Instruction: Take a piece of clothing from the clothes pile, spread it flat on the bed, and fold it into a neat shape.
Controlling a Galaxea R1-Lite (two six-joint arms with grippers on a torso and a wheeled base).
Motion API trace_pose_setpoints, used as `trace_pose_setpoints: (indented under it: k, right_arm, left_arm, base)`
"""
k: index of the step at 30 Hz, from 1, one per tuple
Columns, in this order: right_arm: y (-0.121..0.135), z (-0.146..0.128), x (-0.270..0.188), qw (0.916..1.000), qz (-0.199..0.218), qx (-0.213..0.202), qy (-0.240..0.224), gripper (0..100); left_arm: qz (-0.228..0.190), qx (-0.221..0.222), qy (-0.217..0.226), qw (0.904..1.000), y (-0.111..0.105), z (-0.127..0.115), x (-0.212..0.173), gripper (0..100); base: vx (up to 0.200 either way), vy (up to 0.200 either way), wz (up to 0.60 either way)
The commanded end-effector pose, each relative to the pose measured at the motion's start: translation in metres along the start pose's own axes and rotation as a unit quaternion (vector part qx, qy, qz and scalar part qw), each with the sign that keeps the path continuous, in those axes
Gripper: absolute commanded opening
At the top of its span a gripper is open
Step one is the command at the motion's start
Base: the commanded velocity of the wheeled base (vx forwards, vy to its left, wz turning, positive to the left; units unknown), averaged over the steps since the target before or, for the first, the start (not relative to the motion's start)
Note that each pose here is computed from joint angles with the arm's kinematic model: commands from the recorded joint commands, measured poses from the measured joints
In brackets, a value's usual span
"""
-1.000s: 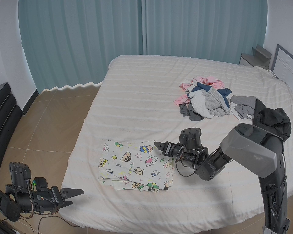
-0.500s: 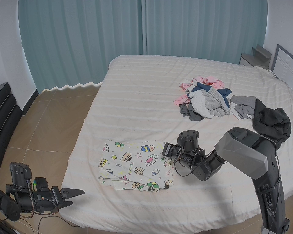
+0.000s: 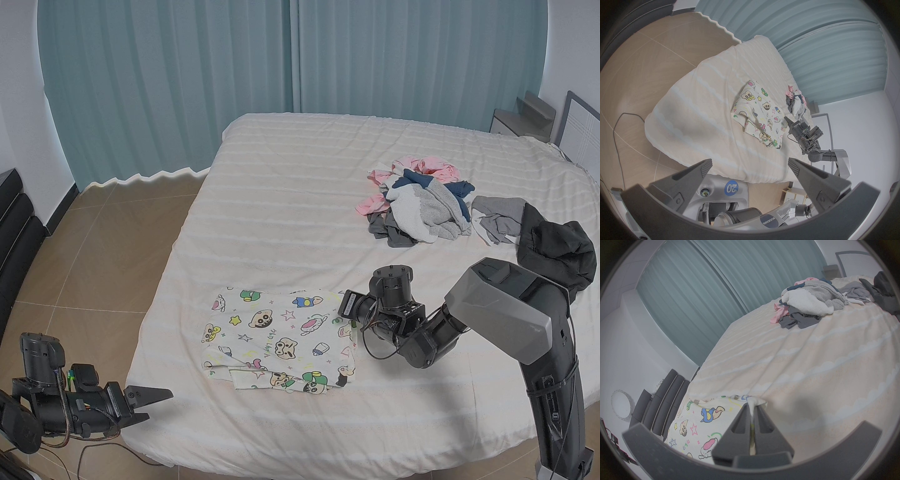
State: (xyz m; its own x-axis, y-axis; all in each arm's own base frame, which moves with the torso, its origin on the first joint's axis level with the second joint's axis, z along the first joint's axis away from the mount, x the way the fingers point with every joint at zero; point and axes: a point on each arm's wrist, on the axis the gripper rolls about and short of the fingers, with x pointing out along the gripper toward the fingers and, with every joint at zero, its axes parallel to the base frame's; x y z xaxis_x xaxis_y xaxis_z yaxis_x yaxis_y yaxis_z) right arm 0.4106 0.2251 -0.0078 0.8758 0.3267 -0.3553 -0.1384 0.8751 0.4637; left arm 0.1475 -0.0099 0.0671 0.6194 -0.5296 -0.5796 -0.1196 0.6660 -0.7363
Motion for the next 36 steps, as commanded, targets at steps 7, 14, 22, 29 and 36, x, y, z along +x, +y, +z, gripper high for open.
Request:
trace_pose_setpoints:
  k: [7, 14, 22, 29, 36]
  right_arm:
    - [0.005, 0.012, -0.032, 0.9993, 0.006, -0.035, 0.010, 100]
    - [0.006, 0.013, -0.073, 0.9981, 0.023, -0.042, 0.040, 100]
    - [0.007, -0.008, -0.104, 0.9959, 0.034, -0.051, 0.067, 100]
    - [0.007, -0.014, -0.110, 0.9955, 0.036, -0.045, 0.075, 100]
    - [0.006, -0.016, -0.109, 0.9958, 0.032, -0.031, 0.080, 100]
  left_arm:
    - [-0.016, 0.029, -0.029, 0.9990, -0.011, 0.011, 0.002, 100]
    - [0.015, 0.072, -0.112, 0.9910, -0.037, 0.062, 0.029, 100]
    - [0.055, 0.104, -0.091, 0.9888, -0.030, 0.080, 0.071, 100]
    - [0.052, 0.079, -0.087, 0.9917, -0.029, 0.082, 0.077, 100]
    - [0.058, 0.089, -0.078, 0.9913, -0.020, 0.083, 0.091, 100]
  base:
    - [0.000, 0.000, 0.00]
    - [0.000, 0.000, 0.00]
    - [0.000, 0.000, 0.00]
    - [0.143, 0.000, 0.00]
    - [0.200, 0.000, 0.00]
